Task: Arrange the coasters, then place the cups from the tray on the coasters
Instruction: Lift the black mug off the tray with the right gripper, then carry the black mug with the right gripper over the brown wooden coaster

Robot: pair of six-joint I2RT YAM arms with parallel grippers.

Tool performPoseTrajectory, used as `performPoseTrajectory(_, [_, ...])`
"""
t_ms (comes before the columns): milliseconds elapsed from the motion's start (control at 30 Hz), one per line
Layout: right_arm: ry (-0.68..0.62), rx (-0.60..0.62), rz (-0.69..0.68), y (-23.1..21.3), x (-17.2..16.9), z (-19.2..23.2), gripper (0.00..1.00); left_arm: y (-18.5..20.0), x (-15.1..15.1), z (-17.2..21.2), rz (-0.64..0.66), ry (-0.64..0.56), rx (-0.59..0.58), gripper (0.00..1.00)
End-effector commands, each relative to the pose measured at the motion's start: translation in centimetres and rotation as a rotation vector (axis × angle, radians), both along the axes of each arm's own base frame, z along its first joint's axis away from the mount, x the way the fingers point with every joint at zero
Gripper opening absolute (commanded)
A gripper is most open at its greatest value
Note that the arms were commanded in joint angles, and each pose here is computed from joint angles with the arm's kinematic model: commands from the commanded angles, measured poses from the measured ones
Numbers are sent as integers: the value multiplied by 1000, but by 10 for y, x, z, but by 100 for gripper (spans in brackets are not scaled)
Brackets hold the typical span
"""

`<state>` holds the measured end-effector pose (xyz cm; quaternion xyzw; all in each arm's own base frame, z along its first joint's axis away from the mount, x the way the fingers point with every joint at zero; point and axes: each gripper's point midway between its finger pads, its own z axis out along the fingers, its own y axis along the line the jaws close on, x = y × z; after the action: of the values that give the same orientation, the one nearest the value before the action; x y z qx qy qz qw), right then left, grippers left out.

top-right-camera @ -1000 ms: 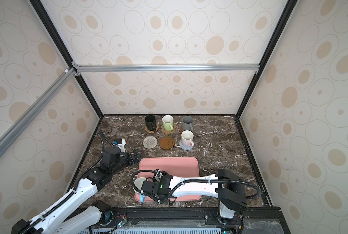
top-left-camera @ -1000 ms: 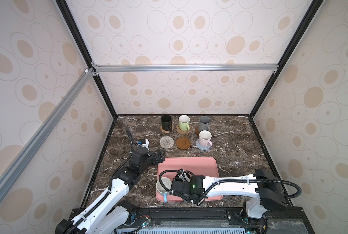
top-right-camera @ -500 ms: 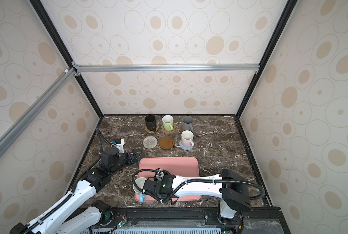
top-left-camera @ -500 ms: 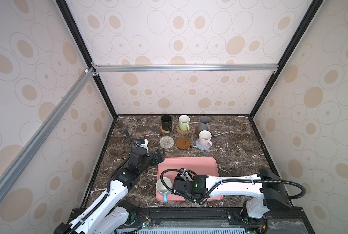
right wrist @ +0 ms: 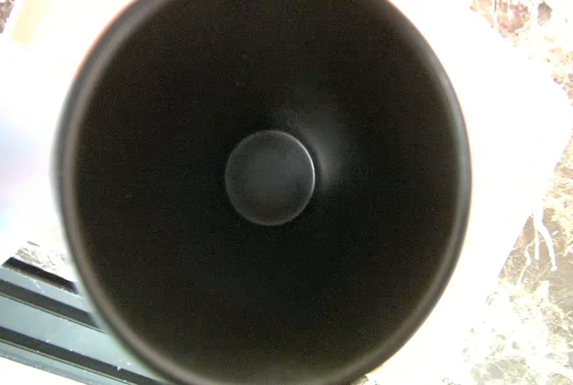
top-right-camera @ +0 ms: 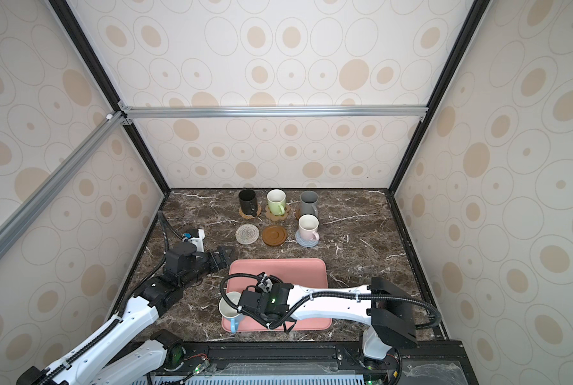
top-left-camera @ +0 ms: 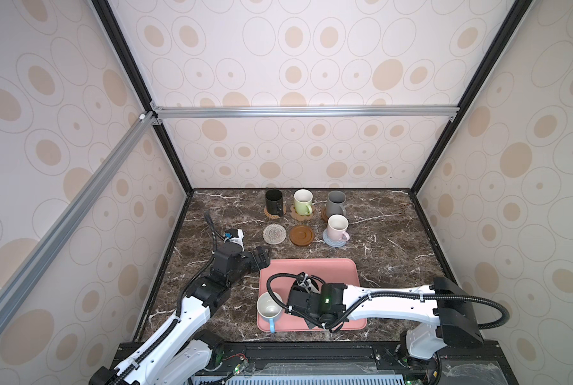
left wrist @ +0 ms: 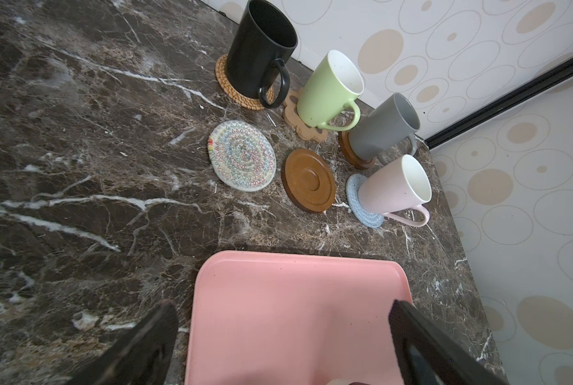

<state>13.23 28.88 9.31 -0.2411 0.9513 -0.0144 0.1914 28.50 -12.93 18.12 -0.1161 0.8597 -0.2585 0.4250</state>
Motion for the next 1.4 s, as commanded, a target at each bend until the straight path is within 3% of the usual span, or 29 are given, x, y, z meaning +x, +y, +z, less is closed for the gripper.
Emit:
performPoseTrajectory(0, [-69,56,-13,0,17,27,13,6,1,3,29,-5,-5,100])
performPoseTrajectory(633, [-105,117,13,-5,124,67,13,7,-2,10,33,-21,-24,100])
performPoseTrajectory(1367, [-99,111,52,9,236,67,13,16,-15,19,53,-48,-42,100])
